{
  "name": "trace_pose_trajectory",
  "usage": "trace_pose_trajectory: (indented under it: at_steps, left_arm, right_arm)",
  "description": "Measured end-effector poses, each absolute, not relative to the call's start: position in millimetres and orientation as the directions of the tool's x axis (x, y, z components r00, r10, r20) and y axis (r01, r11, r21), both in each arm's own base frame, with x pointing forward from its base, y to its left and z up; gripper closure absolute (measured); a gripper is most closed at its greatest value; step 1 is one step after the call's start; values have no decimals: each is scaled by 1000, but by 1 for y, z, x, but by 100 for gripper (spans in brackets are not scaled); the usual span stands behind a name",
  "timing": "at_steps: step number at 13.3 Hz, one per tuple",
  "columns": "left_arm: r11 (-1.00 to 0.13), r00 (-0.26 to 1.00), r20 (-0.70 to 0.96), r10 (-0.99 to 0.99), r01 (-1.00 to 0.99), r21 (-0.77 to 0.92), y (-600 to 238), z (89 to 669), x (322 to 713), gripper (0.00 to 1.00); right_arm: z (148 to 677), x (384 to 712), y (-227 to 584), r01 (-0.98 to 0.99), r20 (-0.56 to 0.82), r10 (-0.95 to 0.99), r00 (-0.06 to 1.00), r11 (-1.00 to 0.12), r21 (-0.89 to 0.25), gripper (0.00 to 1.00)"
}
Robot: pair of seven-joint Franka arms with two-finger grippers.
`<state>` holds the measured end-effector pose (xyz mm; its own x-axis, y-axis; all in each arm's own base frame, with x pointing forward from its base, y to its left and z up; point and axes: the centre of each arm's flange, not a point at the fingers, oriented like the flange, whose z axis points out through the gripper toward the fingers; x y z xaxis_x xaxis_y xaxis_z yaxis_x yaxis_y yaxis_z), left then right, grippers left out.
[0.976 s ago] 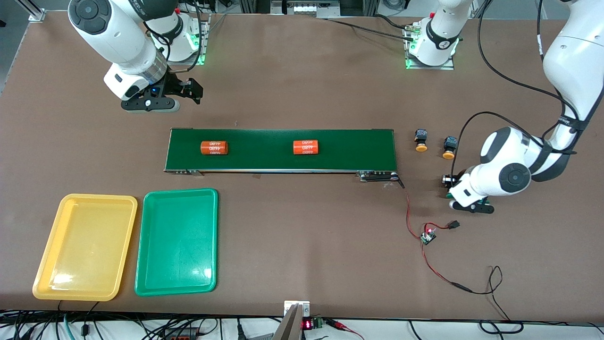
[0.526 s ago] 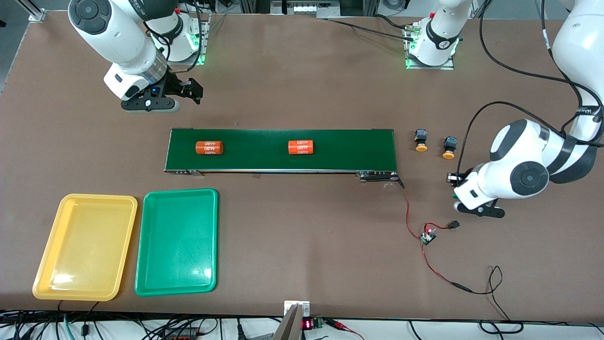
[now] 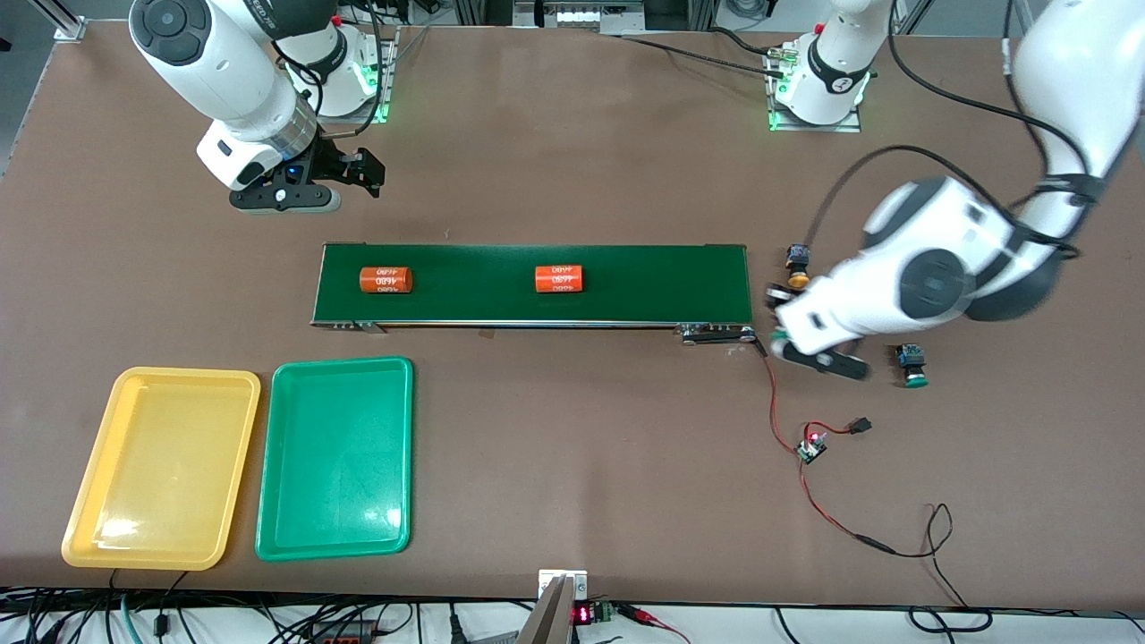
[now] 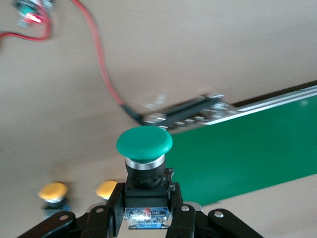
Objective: Sort buttons by color to trays
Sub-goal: 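Carry the green button with the left gripper and lower it onto the belt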
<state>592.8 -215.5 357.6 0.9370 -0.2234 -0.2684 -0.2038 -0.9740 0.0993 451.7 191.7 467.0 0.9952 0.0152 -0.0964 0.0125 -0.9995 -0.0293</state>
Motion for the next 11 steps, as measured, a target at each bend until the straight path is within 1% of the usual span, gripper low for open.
trace_pose_trajectory:
  at_steps: [3,5,8,10,11]
  left_arm:
    - [-983,942,-279,-185,-173,67,-309,339,546,59]
    - [-987,948,-275,-158,-144,70,-340,317,524,59]
    - [-991,956,-269,-116,-93,95,-348,263,503,59]
    - [-993,958,-270,-91,-68,93,-346,242,499,59]
    - [-995,961,-268,-70,-48,89,-348,244,500,53]
  right_arm:
    - [467,452,192,12,-97,15,995,-999,-29,0]
    - [467,452,192,12,-97,15,995,-999,-29,0]
    - [467,452,192,12,-97,15,995,-999,-29,0]
    - [467,452,192,12,-97,15,995,-999,-29,0]
    - [467,452,192,12,-97,15,995,-999,-29,0]
